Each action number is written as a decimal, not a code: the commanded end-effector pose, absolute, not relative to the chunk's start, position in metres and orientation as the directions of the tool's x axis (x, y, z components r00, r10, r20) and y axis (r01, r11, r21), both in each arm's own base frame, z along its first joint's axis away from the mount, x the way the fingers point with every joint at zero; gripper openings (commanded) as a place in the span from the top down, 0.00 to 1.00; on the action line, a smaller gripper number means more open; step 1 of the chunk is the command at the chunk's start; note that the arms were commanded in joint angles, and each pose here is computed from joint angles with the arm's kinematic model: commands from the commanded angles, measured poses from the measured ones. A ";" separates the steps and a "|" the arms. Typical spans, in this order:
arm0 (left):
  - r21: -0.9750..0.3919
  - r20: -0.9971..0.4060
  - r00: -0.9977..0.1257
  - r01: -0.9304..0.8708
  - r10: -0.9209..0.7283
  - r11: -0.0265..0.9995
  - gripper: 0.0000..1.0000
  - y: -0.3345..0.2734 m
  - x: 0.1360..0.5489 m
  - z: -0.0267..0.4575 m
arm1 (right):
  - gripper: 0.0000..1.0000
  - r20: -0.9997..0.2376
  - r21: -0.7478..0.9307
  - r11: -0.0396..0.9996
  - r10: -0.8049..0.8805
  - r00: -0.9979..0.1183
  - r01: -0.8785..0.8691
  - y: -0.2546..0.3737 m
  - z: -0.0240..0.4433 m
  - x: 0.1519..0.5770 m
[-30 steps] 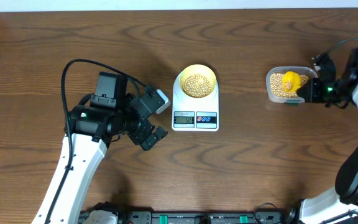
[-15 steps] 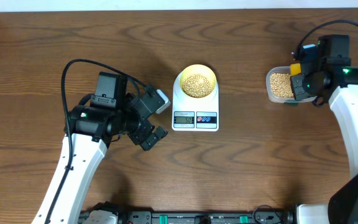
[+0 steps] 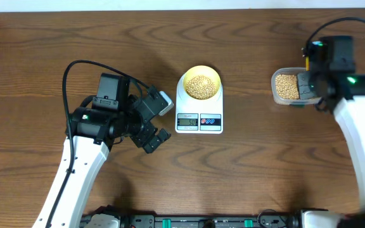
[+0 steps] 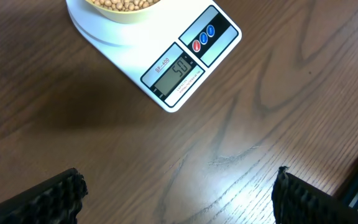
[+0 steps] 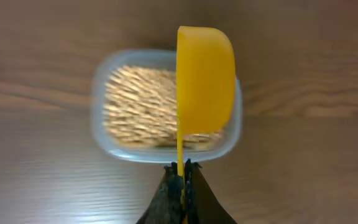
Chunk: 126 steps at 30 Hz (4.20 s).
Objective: Scoop item into bowl and weigh 50g on scale
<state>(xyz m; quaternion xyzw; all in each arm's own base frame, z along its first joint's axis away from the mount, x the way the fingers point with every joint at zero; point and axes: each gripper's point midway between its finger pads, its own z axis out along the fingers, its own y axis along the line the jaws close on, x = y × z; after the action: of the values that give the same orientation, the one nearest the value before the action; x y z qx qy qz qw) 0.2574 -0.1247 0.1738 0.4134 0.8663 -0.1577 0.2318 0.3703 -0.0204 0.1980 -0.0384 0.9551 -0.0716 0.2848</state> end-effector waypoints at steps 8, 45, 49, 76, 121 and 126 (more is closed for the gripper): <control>-0.061 -0.547 -0.530 0.797 0.648 0.601 0.02 -0.124 0.261 0.181 | 0.99 -0.395 0.386 0.921 0.120 -0.911 -0.046 0.027 0.223 0.267; -0.061 -0.547 -0.530 0.797 0.648 0.601 0.02 -0.124 0.261 0.181 | 0.01 0.047 0.508 0.728 0.511 -0.858 0.461 0.027 0.035 0.197; -0.061 -0.547 -0.530 0.797 0.648 0.601 0.02 -0.124 0.261 0.181 | 0.01 0.069 0.463 0.710 0.568 -0.820 0.531 0.020 0.031 0.195; -0.061 -0.547 -0.530 0.797 0.648 0.601 0.02 -0.124 0.261 0.181 | 0.01 0.079 0.393 0.617 0.716 -0.693 0.682 0.003 0.026 0.202; -0.061 -0.547 -0.530 0.797 0.648 0.601 0.02 -0.124 0.261 0.181 | 0.01 -0.679 0.355 0.933 0.296 -0.672 0.053 0.001 0.142 0.259; -0.061 -0.547 -0.530 0.797 0.648 0.601 0.02 -0.124 0.261 0.181 | 0.01 -0.760 0.304 0.952 0.254 -0.598 0.019 0.006 0.167 0.245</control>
<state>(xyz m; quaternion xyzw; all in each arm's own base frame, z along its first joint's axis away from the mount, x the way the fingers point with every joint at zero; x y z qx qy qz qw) 0.2573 -0.1247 0.1738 0.4134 0.8664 -0.1578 0.2317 0.2515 0.0073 0.1596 0.0880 0.8891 0.1565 0.4211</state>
